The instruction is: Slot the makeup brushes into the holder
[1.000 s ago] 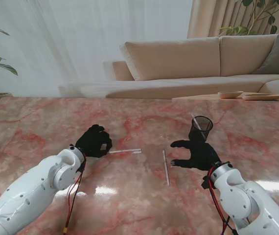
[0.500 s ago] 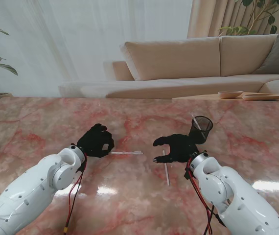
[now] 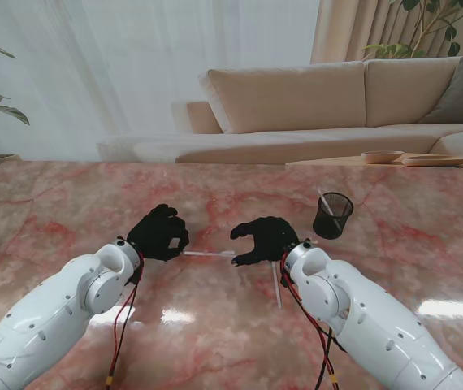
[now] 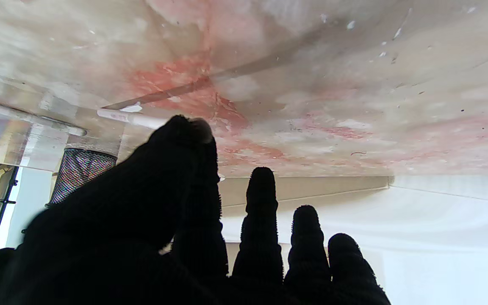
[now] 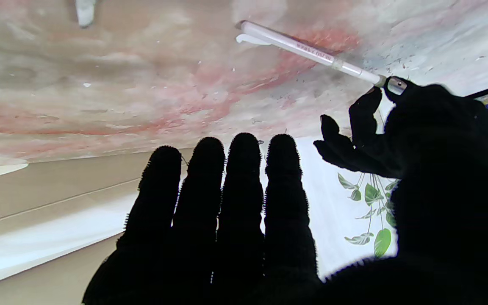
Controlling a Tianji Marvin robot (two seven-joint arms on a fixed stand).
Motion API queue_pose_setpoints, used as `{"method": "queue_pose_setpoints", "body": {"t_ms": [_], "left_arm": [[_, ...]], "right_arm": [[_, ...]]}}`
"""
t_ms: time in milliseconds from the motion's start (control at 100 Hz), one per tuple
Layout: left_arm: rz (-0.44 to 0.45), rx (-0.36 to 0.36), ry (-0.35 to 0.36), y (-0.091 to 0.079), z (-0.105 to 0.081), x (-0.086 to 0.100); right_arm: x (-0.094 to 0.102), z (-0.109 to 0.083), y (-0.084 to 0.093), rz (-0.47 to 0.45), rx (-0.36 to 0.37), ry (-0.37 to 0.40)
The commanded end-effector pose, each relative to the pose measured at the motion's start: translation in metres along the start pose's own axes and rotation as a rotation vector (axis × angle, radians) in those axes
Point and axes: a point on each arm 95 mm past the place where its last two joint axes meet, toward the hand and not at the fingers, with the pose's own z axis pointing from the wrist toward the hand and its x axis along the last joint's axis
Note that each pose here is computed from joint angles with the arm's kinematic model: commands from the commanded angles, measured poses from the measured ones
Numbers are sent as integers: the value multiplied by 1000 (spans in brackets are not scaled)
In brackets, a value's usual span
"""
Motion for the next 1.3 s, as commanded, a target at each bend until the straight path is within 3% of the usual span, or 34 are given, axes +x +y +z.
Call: {"method": "queue_pose_setpoints", "body": {"t_ms": [0,570,1290], "left_arm": [[3,-2,4,0,-1,2],[6,-1,21,-3,1,5],[11,-17,24,-2,-1,7]], "right_arm": [[5,6,-4,10,10,-8],[23,43,-35,-30,59,-65],[33,64,-55,-96,75,-90]]}}
